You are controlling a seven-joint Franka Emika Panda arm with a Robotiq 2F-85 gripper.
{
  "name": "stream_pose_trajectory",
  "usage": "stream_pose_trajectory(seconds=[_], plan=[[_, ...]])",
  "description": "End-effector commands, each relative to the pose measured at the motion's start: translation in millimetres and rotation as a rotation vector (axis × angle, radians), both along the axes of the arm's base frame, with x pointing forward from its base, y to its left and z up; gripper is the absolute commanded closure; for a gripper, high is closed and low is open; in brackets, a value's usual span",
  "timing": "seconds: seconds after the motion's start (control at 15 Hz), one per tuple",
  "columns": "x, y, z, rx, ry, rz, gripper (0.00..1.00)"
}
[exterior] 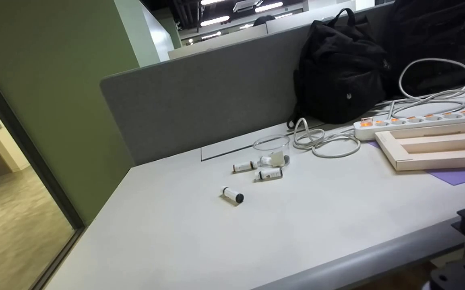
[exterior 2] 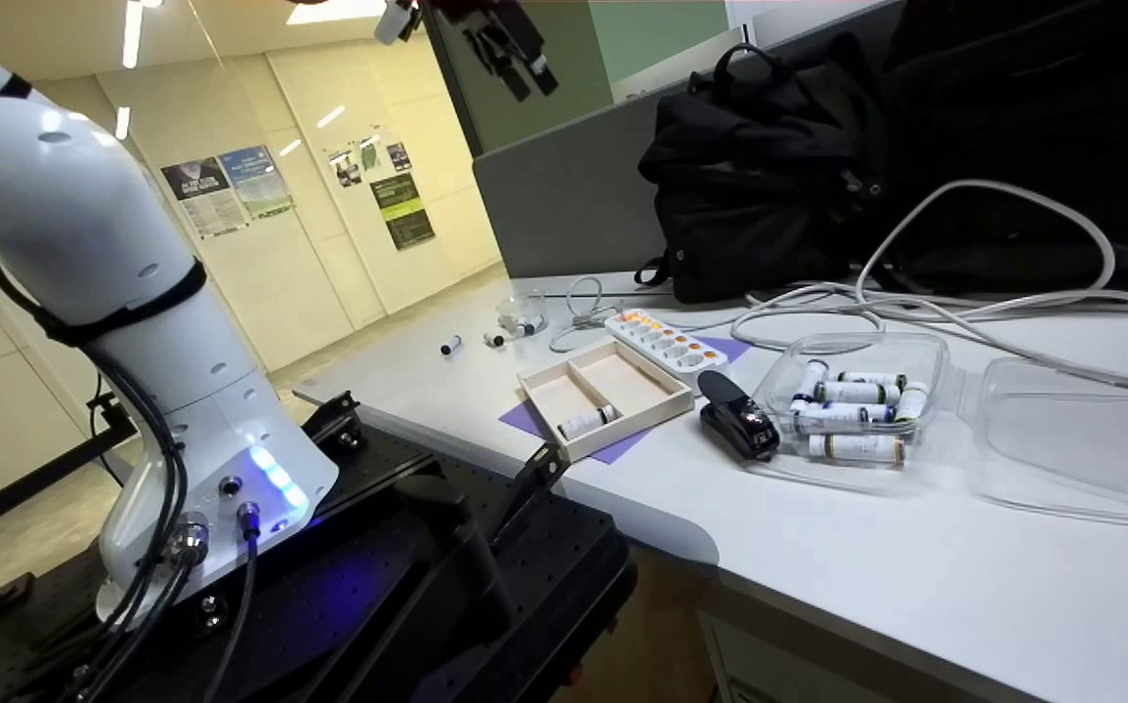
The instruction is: Turn on the third last switch to the right
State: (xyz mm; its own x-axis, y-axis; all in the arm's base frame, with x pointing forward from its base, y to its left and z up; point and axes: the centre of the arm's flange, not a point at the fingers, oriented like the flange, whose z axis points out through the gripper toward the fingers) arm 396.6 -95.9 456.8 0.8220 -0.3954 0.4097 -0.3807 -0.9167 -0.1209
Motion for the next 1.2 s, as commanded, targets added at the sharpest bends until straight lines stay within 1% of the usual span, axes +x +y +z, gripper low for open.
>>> stream_pose_trajectory(seconds=[0.0,0.13,0.27,0.8,0.93,1.0,1.07,1.13], plan=[[4,-11,-11,0.003,0.017,-0.011,0.00],[6,-10,-15,0.004,0.023,-0.003,0.00],[5,-1,-6,-0.003,0.007,0.015,0.00],[2,0,-2,-0.005,-0.003,0.015,0.00],[12,-7,-22,-0.028,-0.038,-0.003,0.00],[18,-9,-36,-0.032,-0.037,-0.005,0.00],[23,-11,-53,-0.047,-0.061,-0.015,0.00],[27,-11,-72,-0.056,-0.049,-0.007,0.00]])
